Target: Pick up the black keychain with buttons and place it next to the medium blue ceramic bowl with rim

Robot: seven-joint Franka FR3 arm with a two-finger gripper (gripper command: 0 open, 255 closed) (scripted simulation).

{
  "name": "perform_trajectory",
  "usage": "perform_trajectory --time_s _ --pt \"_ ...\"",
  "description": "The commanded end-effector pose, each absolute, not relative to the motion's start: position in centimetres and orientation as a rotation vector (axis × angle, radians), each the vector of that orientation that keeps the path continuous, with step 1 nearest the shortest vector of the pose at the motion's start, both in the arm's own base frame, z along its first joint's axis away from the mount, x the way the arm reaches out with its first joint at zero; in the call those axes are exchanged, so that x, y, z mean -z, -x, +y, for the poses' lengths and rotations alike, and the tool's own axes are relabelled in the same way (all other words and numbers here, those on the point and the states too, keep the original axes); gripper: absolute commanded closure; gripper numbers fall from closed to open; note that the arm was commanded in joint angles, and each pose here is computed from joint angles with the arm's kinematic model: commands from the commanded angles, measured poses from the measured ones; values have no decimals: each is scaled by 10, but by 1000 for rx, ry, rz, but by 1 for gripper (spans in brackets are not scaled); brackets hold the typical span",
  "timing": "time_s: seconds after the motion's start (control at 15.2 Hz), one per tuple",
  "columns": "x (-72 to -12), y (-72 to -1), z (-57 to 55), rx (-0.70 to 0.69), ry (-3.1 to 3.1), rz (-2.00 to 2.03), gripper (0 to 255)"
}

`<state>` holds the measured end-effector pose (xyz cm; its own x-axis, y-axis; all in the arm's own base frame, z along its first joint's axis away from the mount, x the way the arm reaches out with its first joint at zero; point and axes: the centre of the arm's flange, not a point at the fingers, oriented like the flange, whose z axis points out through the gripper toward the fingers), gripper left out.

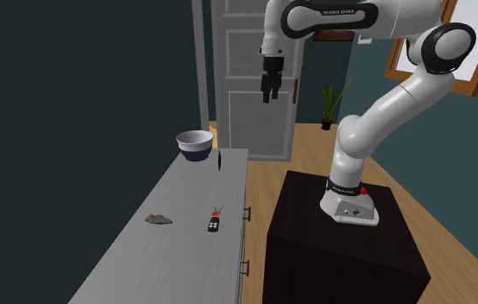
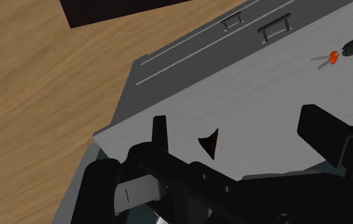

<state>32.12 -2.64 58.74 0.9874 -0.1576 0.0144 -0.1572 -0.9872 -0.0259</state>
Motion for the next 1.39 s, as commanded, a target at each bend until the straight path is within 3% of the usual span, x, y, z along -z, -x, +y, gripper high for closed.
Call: perform_trajectory --time_s 0.0,1.32 --pt "-587 -321 -26 26 3107 246 0" --pt "-433 -357 186 30 3105 369 0"
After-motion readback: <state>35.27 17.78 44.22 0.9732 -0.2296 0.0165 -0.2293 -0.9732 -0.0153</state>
